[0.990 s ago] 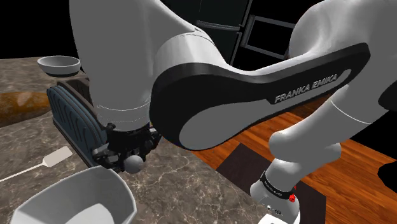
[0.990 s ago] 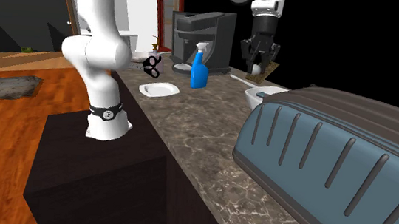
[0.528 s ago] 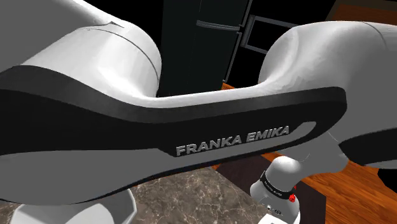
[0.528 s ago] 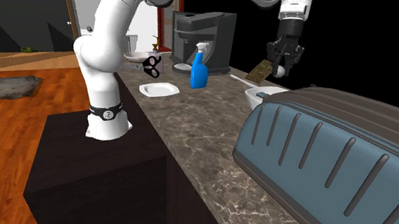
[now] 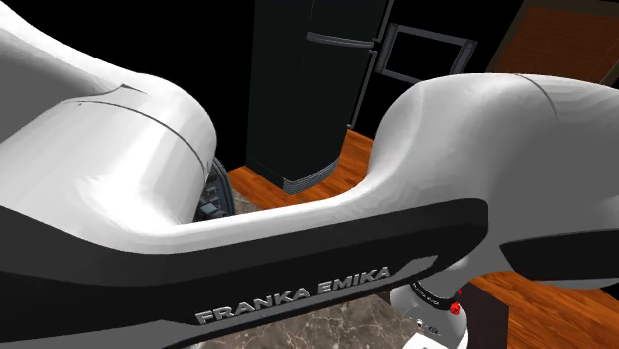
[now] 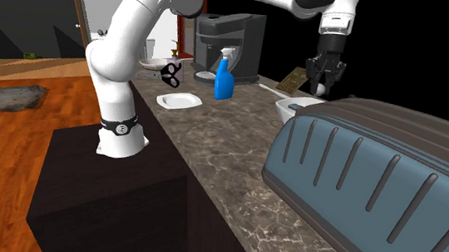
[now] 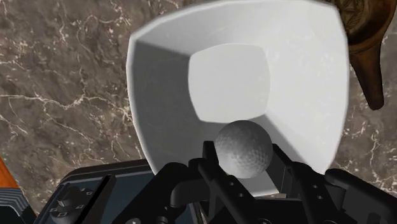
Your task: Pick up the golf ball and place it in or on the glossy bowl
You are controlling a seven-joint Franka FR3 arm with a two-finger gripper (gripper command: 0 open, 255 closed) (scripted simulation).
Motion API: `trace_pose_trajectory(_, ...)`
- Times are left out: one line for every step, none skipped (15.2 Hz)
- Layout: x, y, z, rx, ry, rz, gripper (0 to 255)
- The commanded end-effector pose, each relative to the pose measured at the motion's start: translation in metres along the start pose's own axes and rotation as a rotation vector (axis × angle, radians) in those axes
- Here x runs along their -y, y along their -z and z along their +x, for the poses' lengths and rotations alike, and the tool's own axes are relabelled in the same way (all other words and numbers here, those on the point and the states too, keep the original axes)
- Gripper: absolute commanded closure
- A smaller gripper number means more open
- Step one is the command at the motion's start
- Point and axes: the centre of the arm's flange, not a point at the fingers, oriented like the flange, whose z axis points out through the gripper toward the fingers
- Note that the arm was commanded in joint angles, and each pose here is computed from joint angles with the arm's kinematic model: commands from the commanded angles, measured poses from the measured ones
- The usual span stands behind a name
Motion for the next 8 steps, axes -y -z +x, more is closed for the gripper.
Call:
trace_pose_trajectory(0.002, -0.011, -0.001, 0.000, 0.000, 0.000, 255)
trace_pose_trajectory(0.002, -0.016, -0.002, 0.000, 0.000, 0.000, 255)
trace_pose_trajectory(0.002, -0.021, -0.002, 0.000, 0.000, 0.000, 255)
trace_pose_trajectory(0.003, -0.027, -0.003, 0.000, 0.000, 0.000, 255)
trace_pose_trajectory(0.003, -0.032, -0.004, 0.000, 0.000, 0.000, 255)
trace_pose_trajectory(0.004, -0.037, -0.005, 0.000, 0.000, 0.000, 255)
trace_pose_trajectory(0.004, -0.043, -0.006, 0.000, 0.000, 0.000, 255)
trace_pose_trajectory(0.004, -0.043, -0.006, 0.000, 0.000, 0.000, 255)
